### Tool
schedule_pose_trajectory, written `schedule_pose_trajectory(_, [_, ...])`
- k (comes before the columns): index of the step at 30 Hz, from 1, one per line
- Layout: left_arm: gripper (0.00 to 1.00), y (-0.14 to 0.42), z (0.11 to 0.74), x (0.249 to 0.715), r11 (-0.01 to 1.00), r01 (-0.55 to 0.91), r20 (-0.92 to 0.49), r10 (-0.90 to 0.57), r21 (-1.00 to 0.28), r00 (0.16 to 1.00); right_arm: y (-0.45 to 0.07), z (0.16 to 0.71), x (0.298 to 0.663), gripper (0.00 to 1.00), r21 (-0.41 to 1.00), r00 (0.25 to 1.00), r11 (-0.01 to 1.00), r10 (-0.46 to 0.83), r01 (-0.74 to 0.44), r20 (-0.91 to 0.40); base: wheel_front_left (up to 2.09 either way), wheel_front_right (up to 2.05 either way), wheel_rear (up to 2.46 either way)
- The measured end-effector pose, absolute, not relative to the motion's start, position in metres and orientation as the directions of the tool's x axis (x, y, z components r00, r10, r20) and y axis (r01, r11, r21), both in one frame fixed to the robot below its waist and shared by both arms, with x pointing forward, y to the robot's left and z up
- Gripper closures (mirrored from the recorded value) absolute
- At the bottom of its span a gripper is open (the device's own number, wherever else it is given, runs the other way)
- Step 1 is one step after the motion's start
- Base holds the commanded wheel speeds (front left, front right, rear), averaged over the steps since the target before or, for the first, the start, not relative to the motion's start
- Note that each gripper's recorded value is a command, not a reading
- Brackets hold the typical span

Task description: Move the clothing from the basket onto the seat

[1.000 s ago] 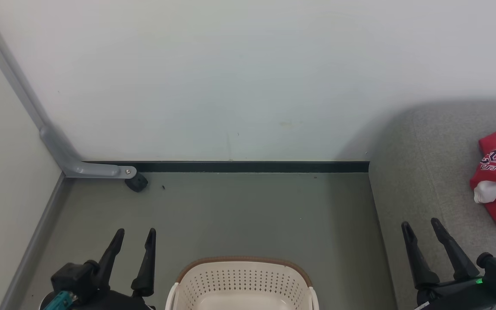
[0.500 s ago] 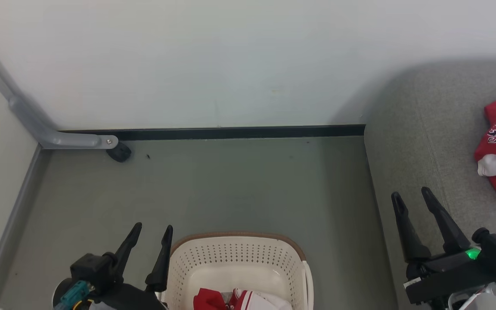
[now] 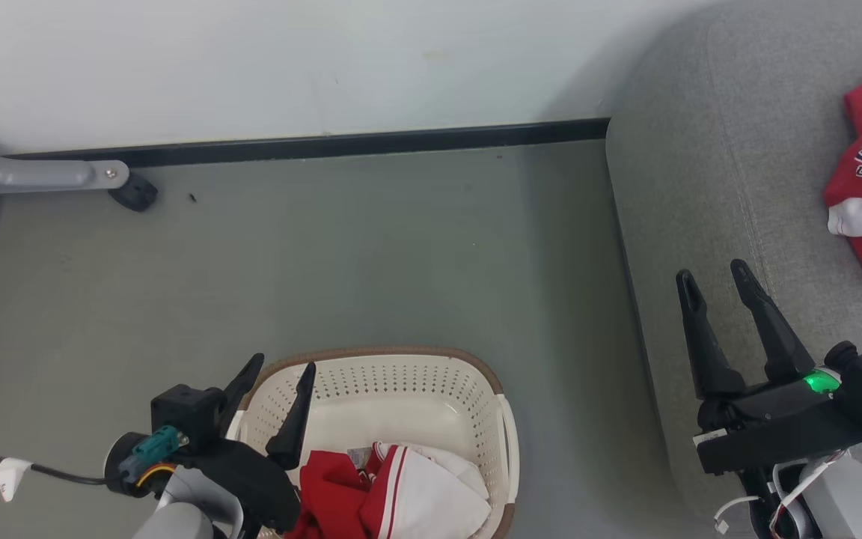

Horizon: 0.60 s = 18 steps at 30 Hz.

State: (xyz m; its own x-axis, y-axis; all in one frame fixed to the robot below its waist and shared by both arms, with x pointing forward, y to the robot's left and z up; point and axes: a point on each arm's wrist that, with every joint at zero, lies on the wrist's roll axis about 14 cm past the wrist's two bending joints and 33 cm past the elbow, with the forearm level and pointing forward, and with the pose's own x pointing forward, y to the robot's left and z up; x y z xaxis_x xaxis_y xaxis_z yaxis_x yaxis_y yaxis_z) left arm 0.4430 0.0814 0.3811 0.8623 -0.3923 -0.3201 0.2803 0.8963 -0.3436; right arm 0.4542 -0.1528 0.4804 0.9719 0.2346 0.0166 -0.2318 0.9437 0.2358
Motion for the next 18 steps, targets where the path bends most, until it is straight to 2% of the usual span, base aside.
schedule_pose_trajectory(10, [0.00, 0.055, 0.316, 0.438, 0.875, 0.363, -0.494, -0.481, -0.320, 0.724, -0.165, 0.467, 0.475, 0.00, 0.245, 0.981, 0.950, 0.196, -0.192, 0.006, 0.00, 0.00, 0.00])
schedule_pose_trajectory(18, [0.00, 0.047, 0.266, 0.431, 0.870, 0.372, -0.617, -0.493, -0.325, 0.614, -0.170, 0.454, 0.490, 0.00, 0.230, 0.982, 0.956, 0.188, -0.182, -0.004, 0.00, 0.00, 0.00])
